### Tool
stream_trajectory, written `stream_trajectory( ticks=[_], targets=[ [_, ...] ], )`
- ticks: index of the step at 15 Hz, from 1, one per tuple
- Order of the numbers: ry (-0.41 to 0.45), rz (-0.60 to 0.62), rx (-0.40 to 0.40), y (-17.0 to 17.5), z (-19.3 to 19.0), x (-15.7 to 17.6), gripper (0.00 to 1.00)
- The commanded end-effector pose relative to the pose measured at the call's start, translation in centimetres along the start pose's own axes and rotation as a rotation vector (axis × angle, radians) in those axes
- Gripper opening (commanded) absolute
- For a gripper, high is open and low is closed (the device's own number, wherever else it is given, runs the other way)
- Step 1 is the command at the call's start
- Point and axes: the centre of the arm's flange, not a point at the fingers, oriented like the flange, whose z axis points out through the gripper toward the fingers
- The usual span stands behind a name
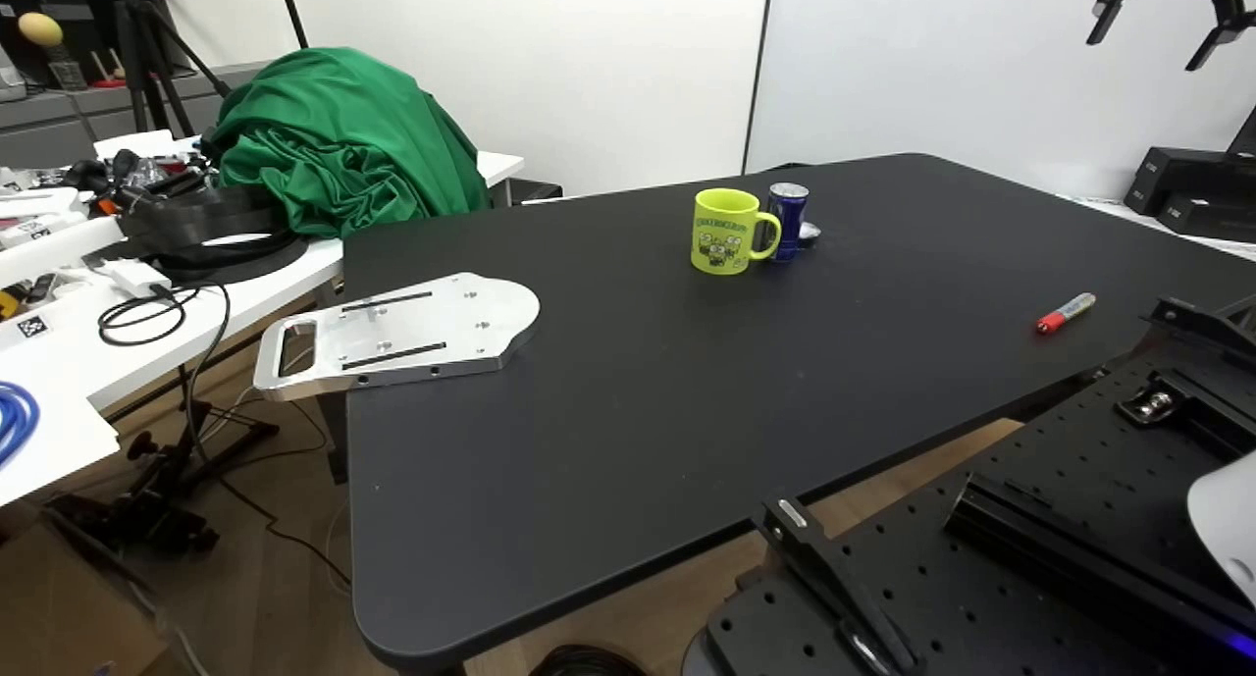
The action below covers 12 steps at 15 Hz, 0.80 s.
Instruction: Put the marker in the mug
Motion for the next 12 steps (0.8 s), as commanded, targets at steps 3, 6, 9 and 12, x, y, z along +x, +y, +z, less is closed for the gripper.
stream_trajectory(
  ticks=[3, 6, 9, 12],
  targets=[
    [-0.014, -0.047, -0.057, 1.2, 6.4, 0.5, 1.00],
    [-0.024, -0.051, -0.097, 3.0, 9.3, 1.0, 1.00],
    [-0.019, -0.054, -0.142, 4.9, 12.4, 1.6, 1.00],
    [-0.016, -0.065, -0.193, 6.5, 15.6, 1.7, 1.00]
  ],
)
